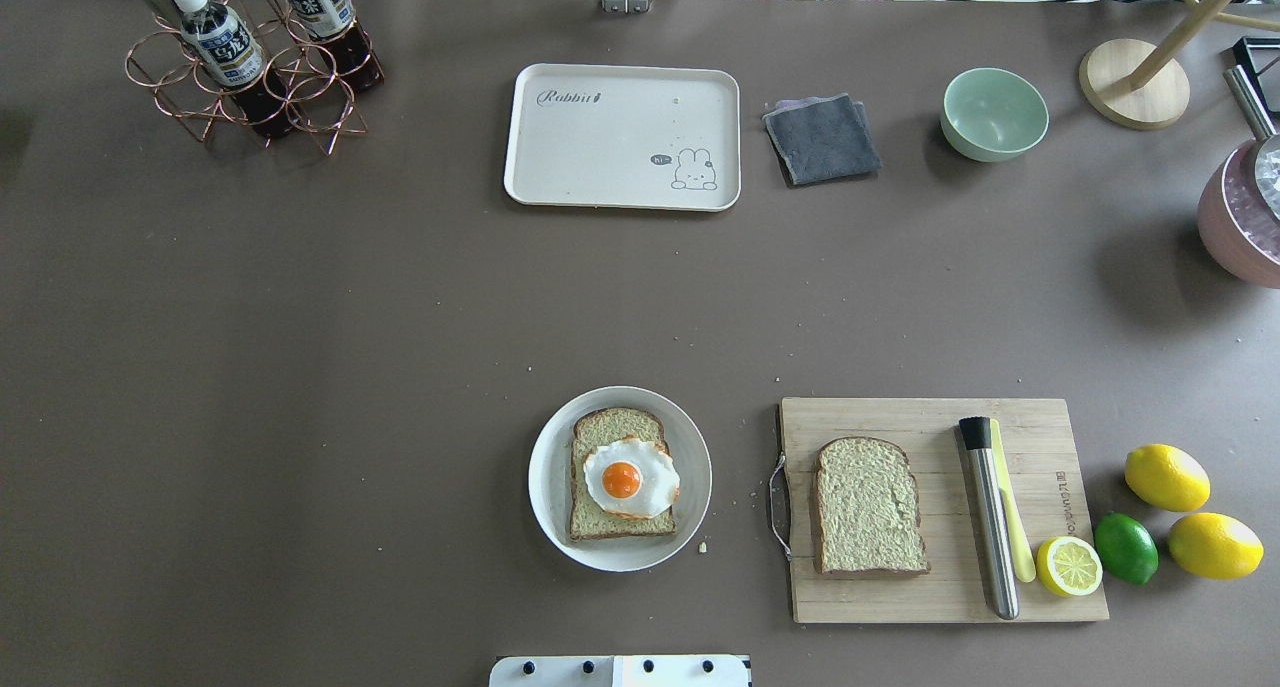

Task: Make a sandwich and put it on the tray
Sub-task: 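Move the right gripper down to the bread slice on the cutting board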

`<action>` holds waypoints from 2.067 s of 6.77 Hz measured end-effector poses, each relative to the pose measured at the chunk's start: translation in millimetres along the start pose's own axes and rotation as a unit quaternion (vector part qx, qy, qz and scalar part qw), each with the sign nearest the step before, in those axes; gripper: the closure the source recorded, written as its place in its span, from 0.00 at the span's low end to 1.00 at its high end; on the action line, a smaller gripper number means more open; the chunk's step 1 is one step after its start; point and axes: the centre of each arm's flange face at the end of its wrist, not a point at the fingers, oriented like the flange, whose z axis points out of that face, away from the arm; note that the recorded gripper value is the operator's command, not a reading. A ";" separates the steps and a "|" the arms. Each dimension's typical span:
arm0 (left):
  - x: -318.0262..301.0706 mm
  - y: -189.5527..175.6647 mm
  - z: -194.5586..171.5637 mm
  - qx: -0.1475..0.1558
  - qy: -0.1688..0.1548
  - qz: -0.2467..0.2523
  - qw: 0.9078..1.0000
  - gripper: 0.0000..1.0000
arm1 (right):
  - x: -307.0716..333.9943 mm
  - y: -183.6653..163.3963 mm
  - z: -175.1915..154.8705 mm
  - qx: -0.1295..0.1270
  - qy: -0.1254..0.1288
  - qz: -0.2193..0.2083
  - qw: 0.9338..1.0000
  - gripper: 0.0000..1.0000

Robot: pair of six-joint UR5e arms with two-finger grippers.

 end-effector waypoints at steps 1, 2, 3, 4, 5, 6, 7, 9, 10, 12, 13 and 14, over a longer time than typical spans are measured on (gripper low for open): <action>0.0 -0.3 0.1 0.003 0.000 0.003 1.000 0.02 | -30.8 3.0 13.3 0.008 -0.014 0.014 1.000 0.02; 0.1 -0.8 0.0 0.006 -0.001 0.005 1.000 0.02 | -71.0 7.7 36.4 0.013 -0.031 0.040 0.999 0.02; 0.3 -1.2 0.4 0.006 -0.001 0.007 1.000 0.02 | -113.8 17.9 63.6 0.016 -0.048 0.064 0.997 0.02; 0.8 -1.8 0.6 0.007 -0.001 0.007 1.000 0.02 | -150.8 32.4 89.3 0.014 -0.062 0.082 0.995 0.02; 1.5 -2.3 0.8 0.007 -0.001 0.009 1.000 0.02 | -186.4 51.5 116.2 0.011 -0.069 0.094 0.993 0.04; 2.1 -3.2 0.5 0.007 -0.001 0.010 1.000 0.02 | -223.6 73.5 139.5 0.010 -0.075 0.105 0.992 0.06; 2.5 -4.0 0.1 0.008 -0.001 0.011 1.000 0.02 | -255.8 94.6 154.3 0.009 -0.080 0.117 0.990 0.10; 3.1 -5.5 -0.6 0.009 -0.002 0.012 1.000 0.02 | -296.4 128.8 176.1 0.008 -0.084 0.130 0.988 0.10; 3.3 -5.6 -0.8 0.009 -0.002 0.012 1.000 0.02 | -303.2 136.9 184.8 0.007 -0.081 0.129 0.988 0.12; 3.5 -5.4 -0.9 0.009 -0.002 0.012 1.000 0.02 | -306.5 145.4 200.7 0.006 -0.072 0.126 0.989 0.19; 3.5 -5.3 -0.9 0.009 -0.002 0.012 1.000 0.02 | -309.0 147.4 207.1 0.004 -0.069 0.124 0.990 0.27; 3.5 -5.3 -0.9 0.009 -0.002 0.011 1.000 0.02 | -311.0 148.0 212.3 0.003 -0.067 0.122 0.990 0.28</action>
